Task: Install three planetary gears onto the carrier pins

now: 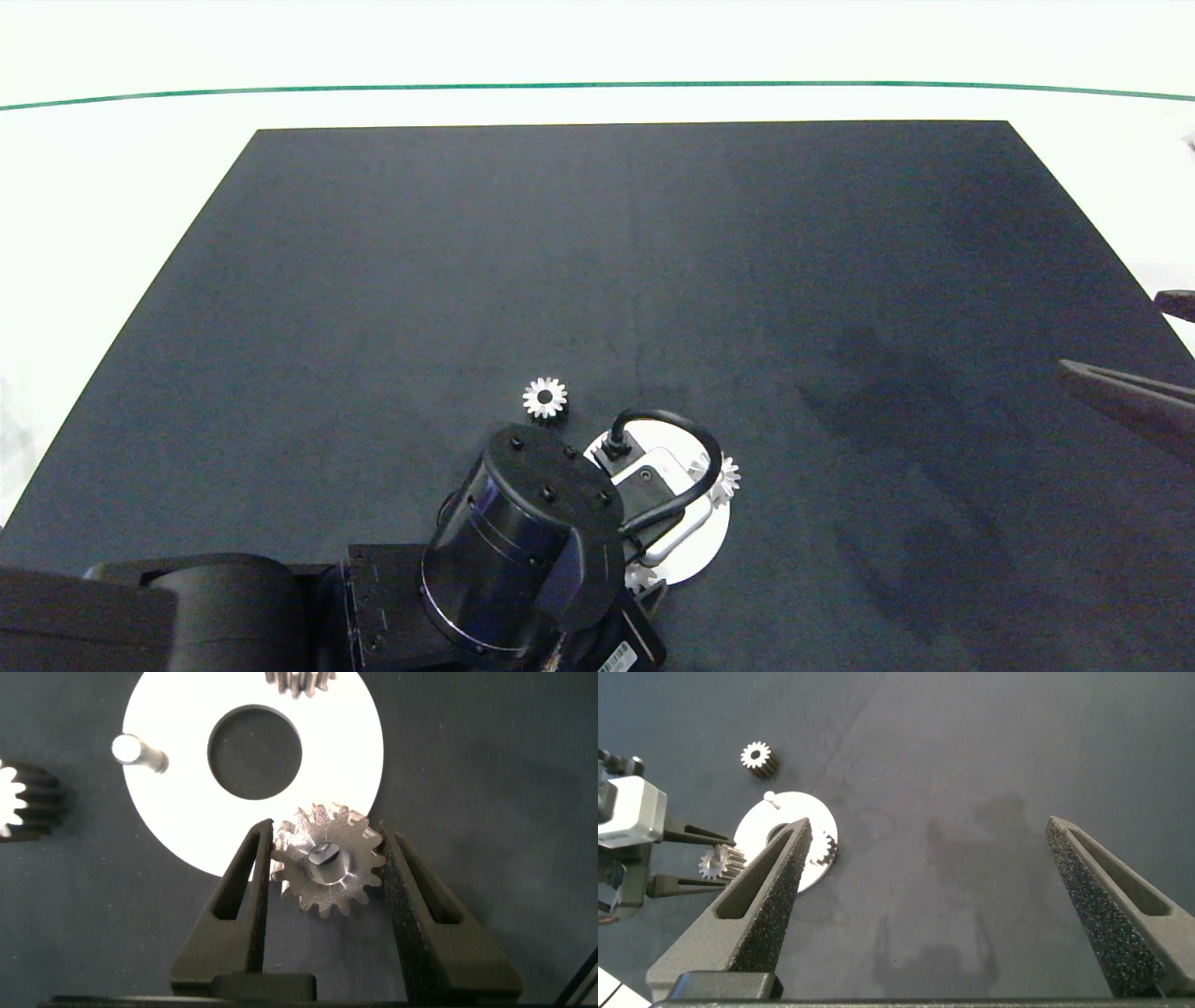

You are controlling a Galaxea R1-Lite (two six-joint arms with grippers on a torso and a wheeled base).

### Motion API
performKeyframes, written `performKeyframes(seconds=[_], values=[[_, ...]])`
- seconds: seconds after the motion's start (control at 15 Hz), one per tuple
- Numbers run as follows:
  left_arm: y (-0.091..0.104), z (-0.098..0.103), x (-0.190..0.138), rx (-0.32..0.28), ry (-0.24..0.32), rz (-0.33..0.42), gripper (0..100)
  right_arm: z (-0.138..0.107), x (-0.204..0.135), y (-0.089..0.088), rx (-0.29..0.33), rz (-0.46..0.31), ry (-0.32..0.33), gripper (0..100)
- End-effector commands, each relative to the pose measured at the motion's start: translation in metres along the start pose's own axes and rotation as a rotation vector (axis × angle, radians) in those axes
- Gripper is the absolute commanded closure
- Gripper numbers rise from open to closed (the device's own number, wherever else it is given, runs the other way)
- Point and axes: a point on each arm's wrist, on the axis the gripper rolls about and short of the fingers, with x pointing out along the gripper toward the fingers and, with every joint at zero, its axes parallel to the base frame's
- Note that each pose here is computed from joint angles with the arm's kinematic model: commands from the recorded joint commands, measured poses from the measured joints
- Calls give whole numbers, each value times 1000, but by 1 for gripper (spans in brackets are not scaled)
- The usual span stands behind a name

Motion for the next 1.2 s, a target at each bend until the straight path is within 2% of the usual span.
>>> performKeyframes(seconds=[0.07,1.2], values=[[-3,0,2,7,3,-6,72,0,0,0,-1,0,0,0],[-1,1,9,30,12,3,72,0,0,0,-1,1,0,0]])
